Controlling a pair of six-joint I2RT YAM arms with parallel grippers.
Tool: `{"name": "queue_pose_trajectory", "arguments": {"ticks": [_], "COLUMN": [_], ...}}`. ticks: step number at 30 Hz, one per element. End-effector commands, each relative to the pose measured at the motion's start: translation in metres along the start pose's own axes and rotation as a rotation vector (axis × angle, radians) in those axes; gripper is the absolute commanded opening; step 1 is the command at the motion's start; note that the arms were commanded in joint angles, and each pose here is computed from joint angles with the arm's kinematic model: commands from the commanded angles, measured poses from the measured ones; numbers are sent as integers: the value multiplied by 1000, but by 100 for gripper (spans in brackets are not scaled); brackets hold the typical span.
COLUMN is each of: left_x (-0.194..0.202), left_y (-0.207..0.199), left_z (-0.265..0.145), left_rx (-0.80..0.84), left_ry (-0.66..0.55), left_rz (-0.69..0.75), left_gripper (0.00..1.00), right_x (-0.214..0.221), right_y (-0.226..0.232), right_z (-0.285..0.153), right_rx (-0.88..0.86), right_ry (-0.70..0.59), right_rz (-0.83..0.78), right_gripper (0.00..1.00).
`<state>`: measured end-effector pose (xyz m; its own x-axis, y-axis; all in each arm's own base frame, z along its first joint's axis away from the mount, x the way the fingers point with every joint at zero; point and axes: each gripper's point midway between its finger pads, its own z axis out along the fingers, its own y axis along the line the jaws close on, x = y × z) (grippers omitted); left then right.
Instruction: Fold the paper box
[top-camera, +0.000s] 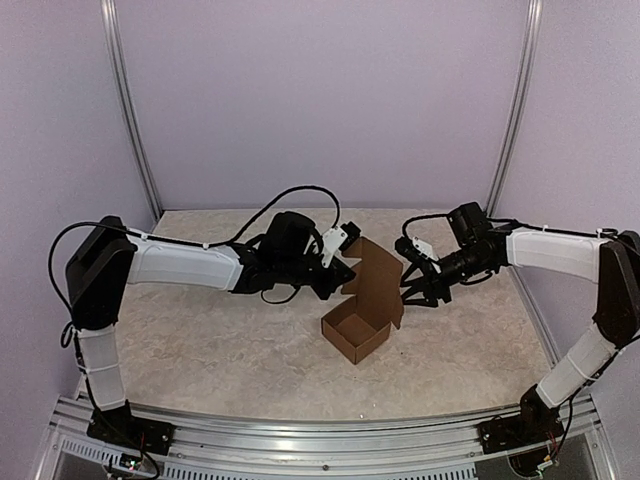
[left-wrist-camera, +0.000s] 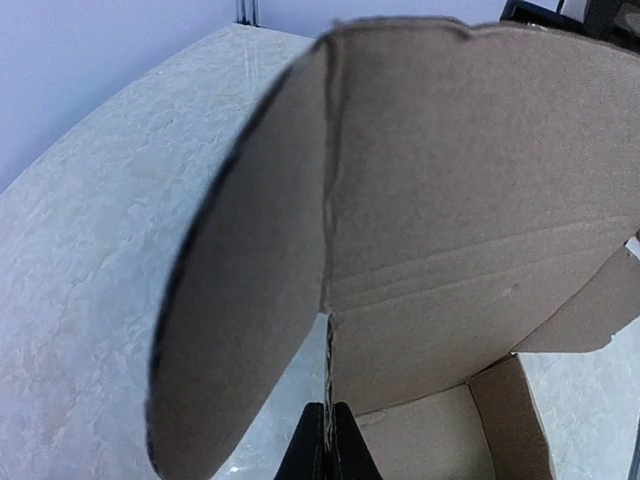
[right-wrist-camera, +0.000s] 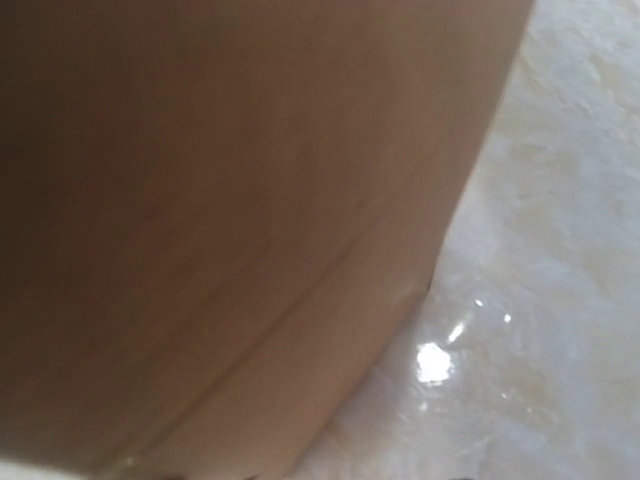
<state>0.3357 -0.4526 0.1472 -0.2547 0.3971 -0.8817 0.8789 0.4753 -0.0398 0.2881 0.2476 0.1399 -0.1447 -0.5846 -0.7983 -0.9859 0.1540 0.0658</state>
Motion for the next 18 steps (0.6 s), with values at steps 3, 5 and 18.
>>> {"name": "queue_pose_trajectory", "arguments": {"ticks": [3,5,18], "left_x": [-1,3,12], "left_y": [-19,-24,-44], "left_z": [11,14,13], "left_rx": [20,23,68], "left_ry": [-30,-26,-48], "left_rz": [-74,-79,-69], "left_gripper": [2,2,3], "right_x": [-9,-5,12], "right_y": [12,20,52], "right_z": [1,1,-11], "right_rx": [-1,-22,-92], "right_ry": [-27,-12,49], "right_rz": [-20,-32,-141], "right_gripper": [54,55,64]}}
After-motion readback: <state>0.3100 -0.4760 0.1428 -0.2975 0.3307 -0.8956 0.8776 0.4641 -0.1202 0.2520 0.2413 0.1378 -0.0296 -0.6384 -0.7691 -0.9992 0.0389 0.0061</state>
